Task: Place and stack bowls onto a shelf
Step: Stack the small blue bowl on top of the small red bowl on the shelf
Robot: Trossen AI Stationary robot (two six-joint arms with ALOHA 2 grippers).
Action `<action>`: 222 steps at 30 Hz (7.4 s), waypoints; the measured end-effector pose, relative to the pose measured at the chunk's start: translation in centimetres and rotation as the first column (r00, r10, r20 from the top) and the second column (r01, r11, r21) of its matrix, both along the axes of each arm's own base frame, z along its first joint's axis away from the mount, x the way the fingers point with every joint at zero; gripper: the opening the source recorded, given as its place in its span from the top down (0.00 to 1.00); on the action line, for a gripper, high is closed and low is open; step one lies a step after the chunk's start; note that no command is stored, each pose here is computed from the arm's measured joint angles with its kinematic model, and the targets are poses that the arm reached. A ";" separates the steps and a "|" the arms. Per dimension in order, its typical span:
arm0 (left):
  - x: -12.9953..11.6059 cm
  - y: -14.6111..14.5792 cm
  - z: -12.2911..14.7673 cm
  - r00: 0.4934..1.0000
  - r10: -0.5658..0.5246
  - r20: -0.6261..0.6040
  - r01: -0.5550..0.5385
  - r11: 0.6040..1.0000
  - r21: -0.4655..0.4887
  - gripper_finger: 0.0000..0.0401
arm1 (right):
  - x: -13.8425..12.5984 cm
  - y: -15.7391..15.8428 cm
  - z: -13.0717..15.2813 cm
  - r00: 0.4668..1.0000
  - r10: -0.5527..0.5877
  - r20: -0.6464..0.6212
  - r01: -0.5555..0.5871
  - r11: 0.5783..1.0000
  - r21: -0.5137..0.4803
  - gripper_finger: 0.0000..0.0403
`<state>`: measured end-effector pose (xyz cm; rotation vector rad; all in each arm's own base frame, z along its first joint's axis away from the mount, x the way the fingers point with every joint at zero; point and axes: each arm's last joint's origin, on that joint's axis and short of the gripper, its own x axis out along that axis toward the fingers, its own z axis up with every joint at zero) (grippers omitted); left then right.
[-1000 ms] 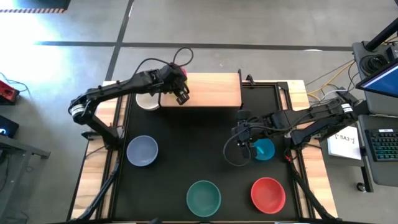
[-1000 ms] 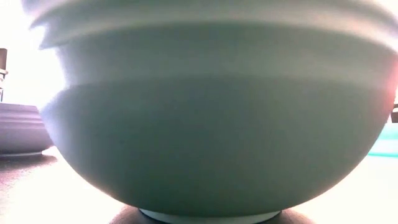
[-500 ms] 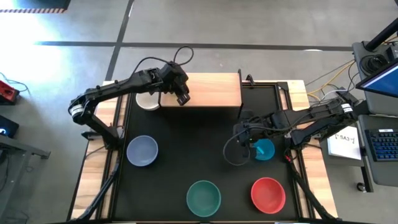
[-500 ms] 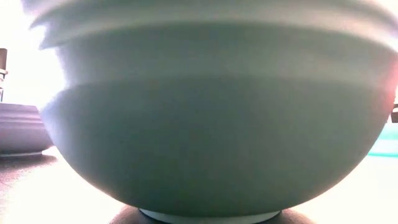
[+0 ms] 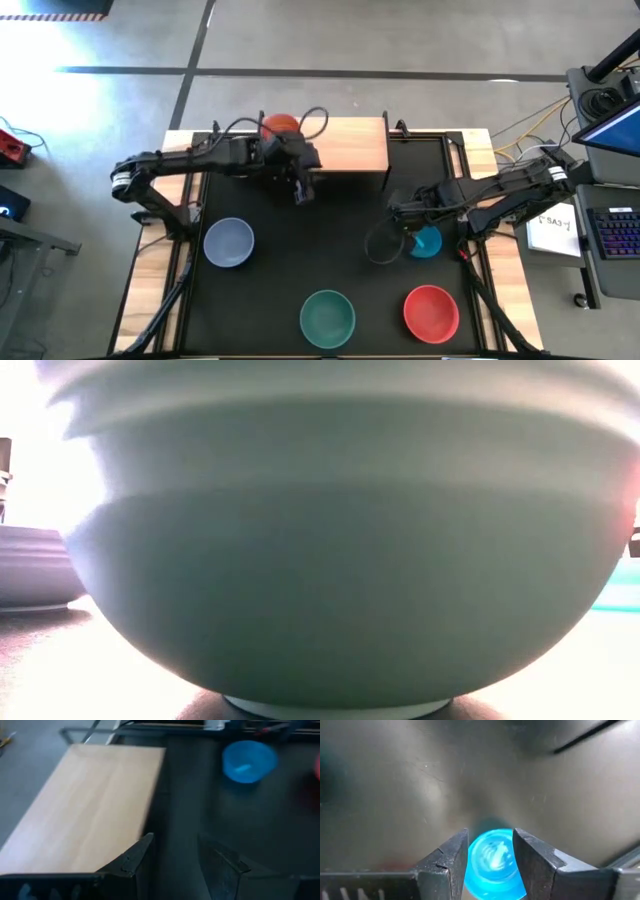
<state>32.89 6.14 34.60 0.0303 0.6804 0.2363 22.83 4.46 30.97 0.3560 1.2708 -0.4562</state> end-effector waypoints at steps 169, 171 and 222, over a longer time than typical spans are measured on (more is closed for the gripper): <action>1.7 -9.8 -0.7 0.861 -0.504 0.065 0.508 0.856 -0.100 1.00 | 4.8 3.4 9.4 0.478 0.867 0.140 -0.605 0.440 -0.663 0.59; 1.1 -9.0 -0.6 0.894 -0.447 0.022 0.447 0.892 -0.067 1.00 | 4.5 3.2 9.6 0.493 0.854 0.163 -0.595 0.468 -0.653 0.59; -5.1 9.3 -1.3 0.892 0.393 -0.223 -0.389 0.919 0.064 0.88 | 3.7 2.3 7.8 0.641 0.759 0.118 -0.625 0.605 -0.493 0.62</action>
